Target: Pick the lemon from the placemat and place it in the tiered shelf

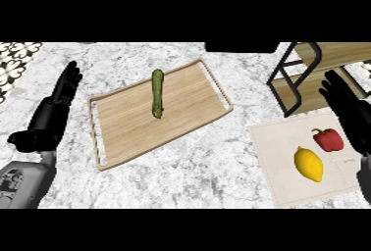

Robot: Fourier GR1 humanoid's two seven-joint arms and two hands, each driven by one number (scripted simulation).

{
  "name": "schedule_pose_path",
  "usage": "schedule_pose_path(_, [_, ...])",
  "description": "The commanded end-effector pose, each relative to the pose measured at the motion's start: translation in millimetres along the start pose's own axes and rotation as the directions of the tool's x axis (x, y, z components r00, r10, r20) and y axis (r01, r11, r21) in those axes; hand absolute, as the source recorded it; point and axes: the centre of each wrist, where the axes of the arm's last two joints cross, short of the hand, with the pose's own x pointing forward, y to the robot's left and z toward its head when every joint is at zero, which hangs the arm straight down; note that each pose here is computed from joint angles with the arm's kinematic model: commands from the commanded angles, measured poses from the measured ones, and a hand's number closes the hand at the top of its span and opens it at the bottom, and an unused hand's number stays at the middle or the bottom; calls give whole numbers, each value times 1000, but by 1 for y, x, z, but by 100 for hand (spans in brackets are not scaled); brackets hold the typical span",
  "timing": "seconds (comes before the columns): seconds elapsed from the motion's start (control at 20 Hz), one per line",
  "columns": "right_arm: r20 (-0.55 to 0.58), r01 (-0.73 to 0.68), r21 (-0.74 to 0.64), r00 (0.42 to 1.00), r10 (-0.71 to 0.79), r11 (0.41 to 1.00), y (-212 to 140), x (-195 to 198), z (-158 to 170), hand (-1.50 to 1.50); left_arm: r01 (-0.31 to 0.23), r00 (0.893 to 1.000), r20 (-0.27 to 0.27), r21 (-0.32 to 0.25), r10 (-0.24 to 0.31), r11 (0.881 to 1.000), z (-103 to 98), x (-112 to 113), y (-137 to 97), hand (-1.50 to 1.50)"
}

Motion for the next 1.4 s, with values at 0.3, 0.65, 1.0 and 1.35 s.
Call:
schedule_pose_path(0.3, [219,-295,172,942,255,940,2,30,-16,150,-138,954,-240,171,177,975,23,-11,-15,0])
schedule_pose_path(0.65, [183,108,580,948,-259,808,-49,10,-22,-150,-155,947,-251,194,202,969,33,6,-16,0])
schedule_pose_path(1.0, [325,-379,722,924,200,579,-76,110,-11,-150,-130,946,-267,209,184,969,47,3,-11,0])
schedule_pose_path(1.35, [558,-760,557,642,526,335,-23,174,20,-150,-137,943,-272,209,192,968,46,11,-15,0])
